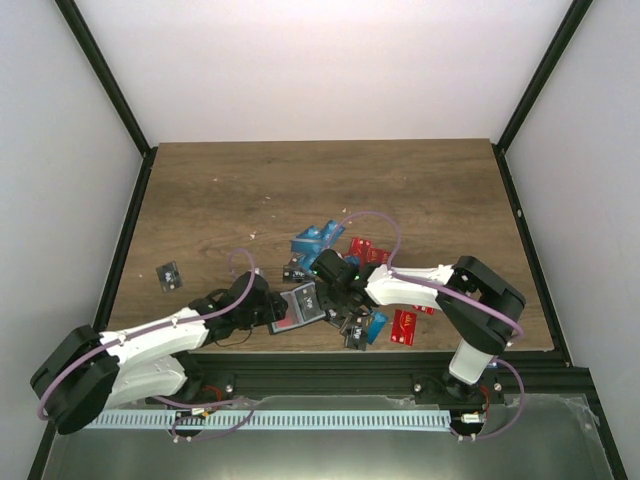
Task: Put the credit cards into the card holder
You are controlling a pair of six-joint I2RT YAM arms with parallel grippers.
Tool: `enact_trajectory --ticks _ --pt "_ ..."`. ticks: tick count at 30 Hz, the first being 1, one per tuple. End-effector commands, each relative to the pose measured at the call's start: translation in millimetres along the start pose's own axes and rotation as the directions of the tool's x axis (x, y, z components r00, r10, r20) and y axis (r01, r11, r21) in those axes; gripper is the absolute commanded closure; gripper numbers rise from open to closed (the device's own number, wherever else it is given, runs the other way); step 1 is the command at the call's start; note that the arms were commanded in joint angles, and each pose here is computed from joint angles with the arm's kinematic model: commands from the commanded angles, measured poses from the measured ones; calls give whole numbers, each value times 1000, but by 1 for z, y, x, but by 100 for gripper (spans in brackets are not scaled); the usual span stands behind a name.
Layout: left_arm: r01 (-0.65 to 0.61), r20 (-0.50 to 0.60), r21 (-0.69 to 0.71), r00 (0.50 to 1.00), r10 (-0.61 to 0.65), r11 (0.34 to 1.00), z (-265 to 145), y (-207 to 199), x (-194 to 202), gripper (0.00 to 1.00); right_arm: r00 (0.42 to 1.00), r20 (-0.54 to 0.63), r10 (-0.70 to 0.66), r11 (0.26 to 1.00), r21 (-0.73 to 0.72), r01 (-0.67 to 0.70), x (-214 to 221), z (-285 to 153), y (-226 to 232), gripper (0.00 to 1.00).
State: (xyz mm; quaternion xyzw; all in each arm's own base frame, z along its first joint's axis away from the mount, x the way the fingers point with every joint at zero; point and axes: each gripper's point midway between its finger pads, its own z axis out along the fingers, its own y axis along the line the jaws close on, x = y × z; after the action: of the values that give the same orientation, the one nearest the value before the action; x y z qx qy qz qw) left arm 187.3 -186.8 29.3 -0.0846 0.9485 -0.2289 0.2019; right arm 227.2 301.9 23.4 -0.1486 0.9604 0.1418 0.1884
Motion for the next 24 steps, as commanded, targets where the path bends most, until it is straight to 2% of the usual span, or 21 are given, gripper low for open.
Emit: enact_trajectory --ticks 1,10,24 --pt "12 -56 54 998 -9 998 7 -6 13 27 994 -106 -34 999 18 36 31 16 -5 99" --pt "-24 12 156 1000 22 987 -13 -42 -9 27 993 -112 -40 999 17 42 33 18 -4 99" --pt "-51 25 244 999 46 968 -17 -73 -15 28 992 -115 -44 999 14 46 32 20 -3 99"
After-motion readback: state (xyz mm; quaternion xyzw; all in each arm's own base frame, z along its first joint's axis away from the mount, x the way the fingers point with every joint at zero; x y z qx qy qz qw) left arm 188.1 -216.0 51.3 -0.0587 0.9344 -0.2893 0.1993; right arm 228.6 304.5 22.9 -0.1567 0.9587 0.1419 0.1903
